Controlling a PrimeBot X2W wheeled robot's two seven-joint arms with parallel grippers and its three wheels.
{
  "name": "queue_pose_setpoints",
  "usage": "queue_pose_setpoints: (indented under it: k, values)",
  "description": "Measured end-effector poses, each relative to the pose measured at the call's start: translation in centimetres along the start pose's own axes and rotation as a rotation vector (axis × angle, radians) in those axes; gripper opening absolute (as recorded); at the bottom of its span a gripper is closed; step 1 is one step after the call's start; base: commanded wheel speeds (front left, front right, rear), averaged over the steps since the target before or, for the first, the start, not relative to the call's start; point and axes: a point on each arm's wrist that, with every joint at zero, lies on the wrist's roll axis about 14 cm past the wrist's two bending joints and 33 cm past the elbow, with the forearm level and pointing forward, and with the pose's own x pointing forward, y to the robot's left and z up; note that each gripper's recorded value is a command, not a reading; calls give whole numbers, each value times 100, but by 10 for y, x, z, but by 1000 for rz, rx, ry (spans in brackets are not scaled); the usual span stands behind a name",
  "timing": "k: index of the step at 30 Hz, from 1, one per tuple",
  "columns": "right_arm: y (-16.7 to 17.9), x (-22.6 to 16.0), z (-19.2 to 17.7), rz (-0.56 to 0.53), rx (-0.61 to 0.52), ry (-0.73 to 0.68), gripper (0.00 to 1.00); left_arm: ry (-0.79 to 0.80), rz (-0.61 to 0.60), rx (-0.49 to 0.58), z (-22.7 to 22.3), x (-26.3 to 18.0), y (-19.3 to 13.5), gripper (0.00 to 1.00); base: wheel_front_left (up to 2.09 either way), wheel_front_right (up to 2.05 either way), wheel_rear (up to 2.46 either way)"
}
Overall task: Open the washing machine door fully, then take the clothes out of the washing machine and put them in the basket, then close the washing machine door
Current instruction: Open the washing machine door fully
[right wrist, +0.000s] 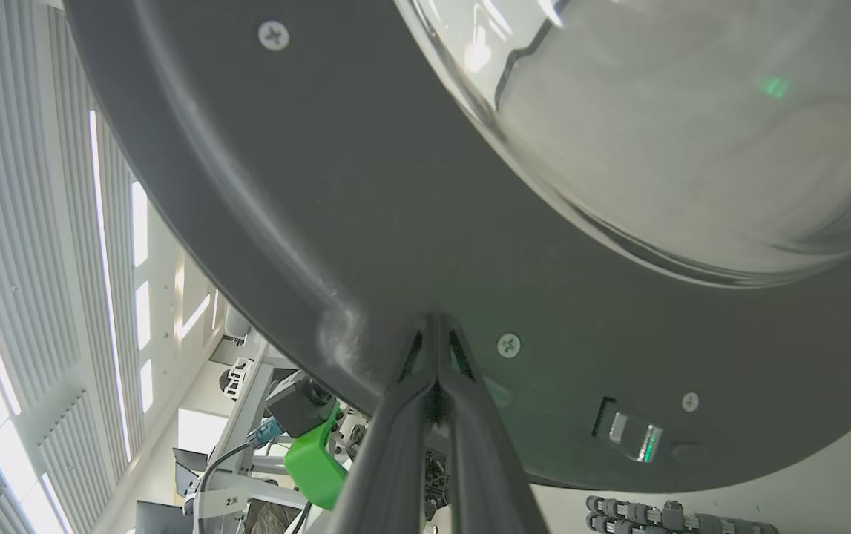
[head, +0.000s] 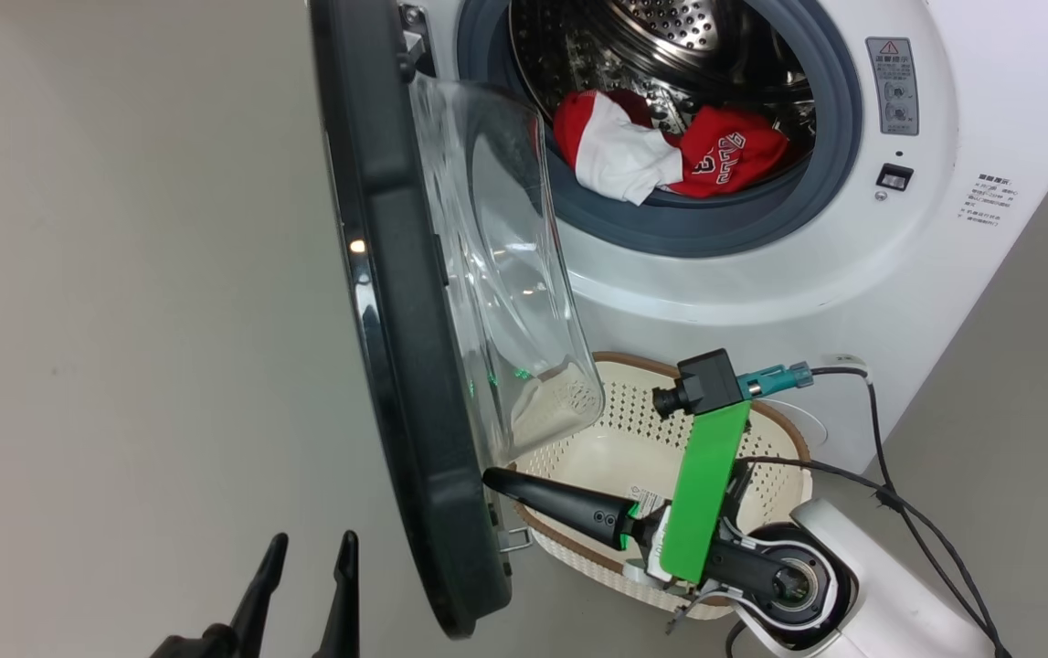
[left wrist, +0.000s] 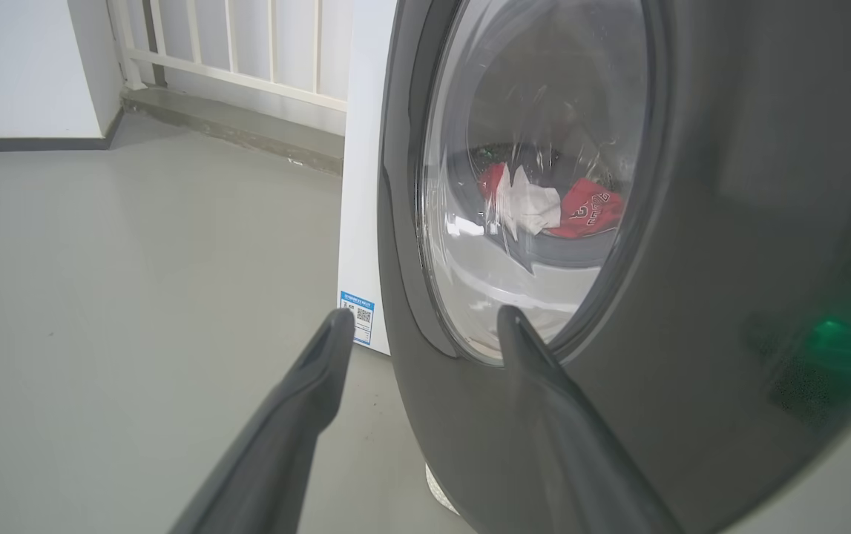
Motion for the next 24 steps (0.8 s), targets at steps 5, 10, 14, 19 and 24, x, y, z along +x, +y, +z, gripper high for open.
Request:
queue_pose_setpoints:
  k: [5,10,14,19,24]
  values:
    - [4,3,-4,9,1,10,0,-16,8,-1,5,0,3,100,0,0,0]
    - [6,5,-6,16,4,16,0,-22,13,1,7,-1,5,100,0,0,0]
    - [6,5,-6,15,7,7,18,-23,18,2,7,-1,5,100,0,0,0]
    - [-7,-3,-3,-33,0,-44,87,-28,12,-2,8,-1,4,100,0,0,0]
    - [-26,-19,3,-99,13,-114,100,-31,-3,-3,8,-2,2,100,0,0,0]
